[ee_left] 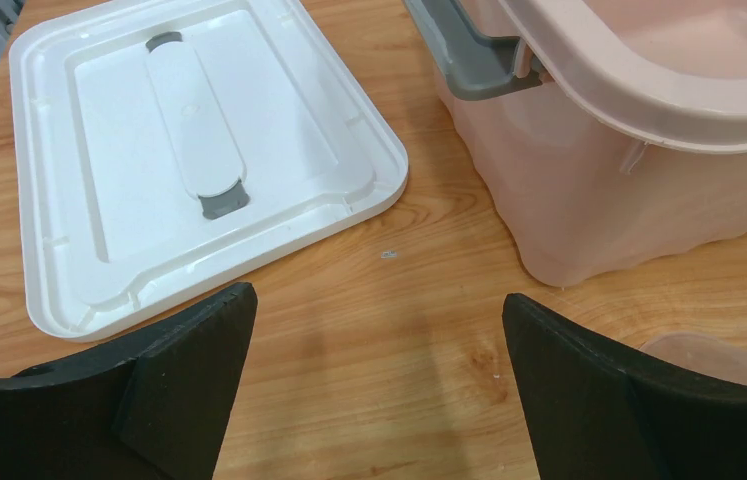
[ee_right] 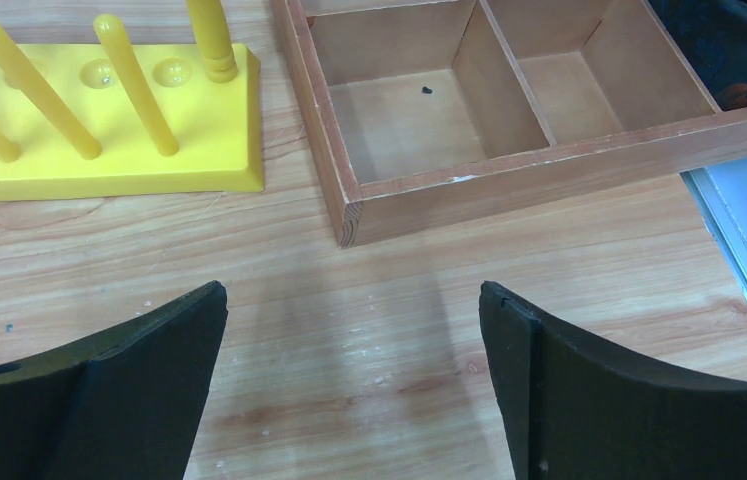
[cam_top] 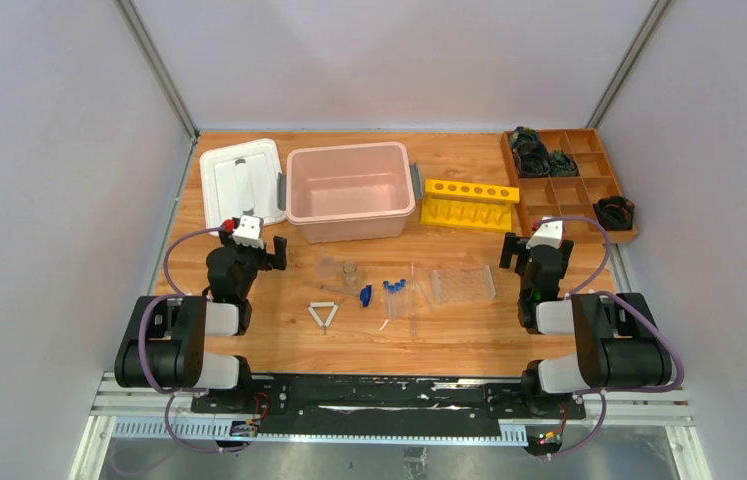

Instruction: Organize the chemistry lab equipment

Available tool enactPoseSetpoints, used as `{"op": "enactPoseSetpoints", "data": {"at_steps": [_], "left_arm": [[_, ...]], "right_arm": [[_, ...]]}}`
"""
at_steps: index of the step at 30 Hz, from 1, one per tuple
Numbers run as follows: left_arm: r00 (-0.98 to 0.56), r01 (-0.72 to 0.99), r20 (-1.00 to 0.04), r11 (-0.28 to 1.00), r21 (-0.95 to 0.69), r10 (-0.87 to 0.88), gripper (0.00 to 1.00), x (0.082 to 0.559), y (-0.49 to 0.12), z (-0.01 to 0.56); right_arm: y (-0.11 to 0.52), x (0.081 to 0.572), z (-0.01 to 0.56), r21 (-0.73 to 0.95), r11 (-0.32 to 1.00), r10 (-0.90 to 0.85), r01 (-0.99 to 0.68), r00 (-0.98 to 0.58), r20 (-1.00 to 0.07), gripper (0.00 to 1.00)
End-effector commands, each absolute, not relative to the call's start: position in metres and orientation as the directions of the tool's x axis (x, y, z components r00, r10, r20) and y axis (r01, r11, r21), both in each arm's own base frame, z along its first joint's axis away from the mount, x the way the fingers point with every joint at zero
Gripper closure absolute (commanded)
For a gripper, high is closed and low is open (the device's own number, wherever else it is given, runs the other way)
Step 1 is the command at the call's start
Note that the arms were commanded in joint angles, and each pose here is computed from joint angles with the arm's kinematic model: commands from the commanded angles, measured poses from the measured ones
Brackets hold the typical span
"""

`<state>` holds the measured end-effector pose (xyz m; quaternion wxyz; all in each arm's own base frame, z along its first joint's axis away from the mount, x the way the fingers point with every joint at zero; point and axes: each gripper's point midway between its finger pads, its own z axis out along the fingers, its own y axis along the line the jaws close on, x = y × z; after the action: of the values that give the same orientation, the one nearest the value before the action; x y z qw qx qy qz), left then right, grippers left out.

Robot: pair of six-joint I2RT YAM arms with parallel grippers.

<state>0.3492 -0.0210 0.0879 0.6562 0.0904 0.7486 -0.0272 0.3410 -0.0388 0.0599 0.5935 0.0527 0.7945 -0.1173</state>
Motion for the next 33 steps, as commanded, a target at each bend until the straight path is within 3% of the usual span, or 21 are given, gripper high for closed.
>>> {"op": "enactPoseSetpoints", "data": {"at_steps": [1, 9, 11, 18, 24, 27, 28, 30, 33], "left_arm": [[-0.059, 0.168, -0.992, 0.981, 0.098, 0.109, 0.00, 0.357, -0.022, 0.105], [-0.058, 0.174, -0.992, 0.979, 0.102, 0.114, 0.00, 0.356, -0.023, 0.105], [-0.042, 0.179, -0.992, 0.978, 0.106, 0.115, 0.00, 0.357, -0.024, 0.109], [-0.217, 0.117, -0.973, 0.992, 0.048, 0.073, 0.00, 0.374, -0.005, 0.135], [-0.313, 0.123, -0.947, 0.992, 0.029, 0.067, 0.00, 0.370, 0.001, 0.176], [-0.354, 0.092, -0.935, 0.996, -0.009, 0.024, 0.00, 0.367, 0.013, 0.204], [-0.366, 0.074, -0.931, 0.997, -0.017, 0.011, 0.00, 0.366, 0.017, 0.214], [-0.389, 0.041, -0.921, 0.999, -0.012, 0.005, 0.00, 0.365, 0.026, 0.231], [-0.412, 0.033, -0.911, 0.999, 0.006, 0.019, 0.00, 0.360, 0.032, 0.252]], "right_arm": [[-0.044, 0.347, 0.072, -0.127, 0.960, -0.062, 0.248, -0.254, -0.965, 0.00], [-0.048, 0.349, 0.086, -0.131, 0.953, -0.067, 0.272, -0.232, -0.970, 0.00], [-0.051, 0.345, 0.089, -0.138, 0.947, -0.050, 0.290, -0.291, -0.956, 0.00], [-0.053, 0.326, 0.129, -0.097, 0.927, 0.093, 0.362, -0.474, -0.876, 0.00], [-0.052, 0.299, 0.147, 0.061, 0.849, 0.341, 0.526, -0.455, -0.823, 0.00], [-0.011, 0.310, 0.161, 0.190, 0.930, 0.334, 0.314, -0.509, -0.793, 0.20], [0.001, 0.312, 0.168, 0.234, 0.935, 0.343, 0.266, -0.513, -0.787, 0.20], [0.022, 0.311, 0.178, 0.277, 0.939, 0.345, 0.206, -0.528, -0.776, 0.10], [0.063, 0.307, 0.187, 0.232, 0.969, 0.239, 0.088, -0.577, -0.781, 0.05]]}}
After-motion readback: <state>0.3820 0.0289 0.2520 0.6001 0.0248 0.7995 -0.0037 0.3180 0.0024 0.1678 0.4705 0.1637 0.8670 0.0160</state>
